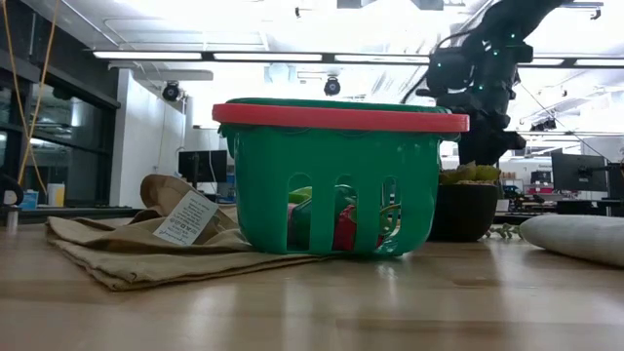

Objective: Pick and placing Produce into tupperware
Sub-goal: Put the right red cherry into the green basket

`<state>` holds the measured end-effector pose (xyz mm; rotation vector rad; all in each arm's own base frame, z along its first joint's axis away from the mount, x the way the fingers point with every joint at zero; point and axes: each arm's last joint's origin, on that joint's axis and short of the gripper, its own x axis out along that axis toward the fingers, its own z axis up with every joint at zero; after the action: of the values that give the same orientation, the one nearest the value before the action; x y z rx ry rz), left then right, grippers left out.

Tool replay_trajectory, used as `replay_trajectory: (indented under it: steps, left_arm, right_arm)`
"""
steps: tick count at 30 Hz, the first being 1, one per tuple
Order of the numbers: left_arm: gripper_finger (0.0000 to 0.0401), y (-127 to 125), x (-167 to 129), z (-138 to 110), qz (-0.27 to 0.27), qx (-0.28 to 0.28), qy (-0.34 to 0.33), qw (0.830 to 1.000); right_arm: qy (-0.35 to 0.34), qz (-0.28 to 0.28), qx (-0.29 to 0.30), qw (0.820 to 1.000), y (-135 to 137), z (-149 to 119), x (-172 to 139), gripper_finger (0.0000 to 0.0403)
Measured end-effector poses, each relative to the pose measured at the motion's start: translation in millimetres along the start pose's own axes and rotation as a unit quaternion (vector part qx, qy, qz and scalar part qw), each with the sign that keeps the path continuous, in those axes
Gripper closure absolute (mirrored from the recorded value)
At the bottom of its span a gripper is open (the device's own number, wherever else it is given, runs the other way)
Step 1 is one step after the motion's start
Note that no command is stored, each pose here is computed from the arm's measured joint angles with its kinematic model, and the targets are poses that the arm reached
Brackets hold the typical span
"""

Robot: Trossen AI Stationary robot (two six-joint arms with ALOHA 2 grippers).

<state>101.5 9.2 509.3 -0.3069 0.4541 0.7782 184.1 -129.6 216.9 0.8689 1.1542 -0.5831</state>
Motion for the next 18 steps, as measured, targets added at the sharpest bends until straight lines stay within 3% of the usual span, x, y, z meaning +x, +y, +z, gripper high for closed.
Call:
replay_trajectory:
  steps: [7,11,18]
  left_arm:
    - [0.03,14.6,19.4,-47.5,0.044,-0.067,0.041,0.996]
    - [0.03,5.5,45.3,-73.9,0.061,-0.084,0.063,0.993]
    - [0.03,-14.8,80.3,-102.4,0.036,-0.076,0.098,0.992]
  right_arm:
    - [0.022,-0.005,-0.003,1.0,-4.3,4.6,10.1,0.0236]
    - [0.048,-0.013,-0.034,0.998,-3.1,7.2,24.2,0.0236]
    - [0.058,-0.025,-0.1,0.993,-1.5,12.3,33.1,0.0236]
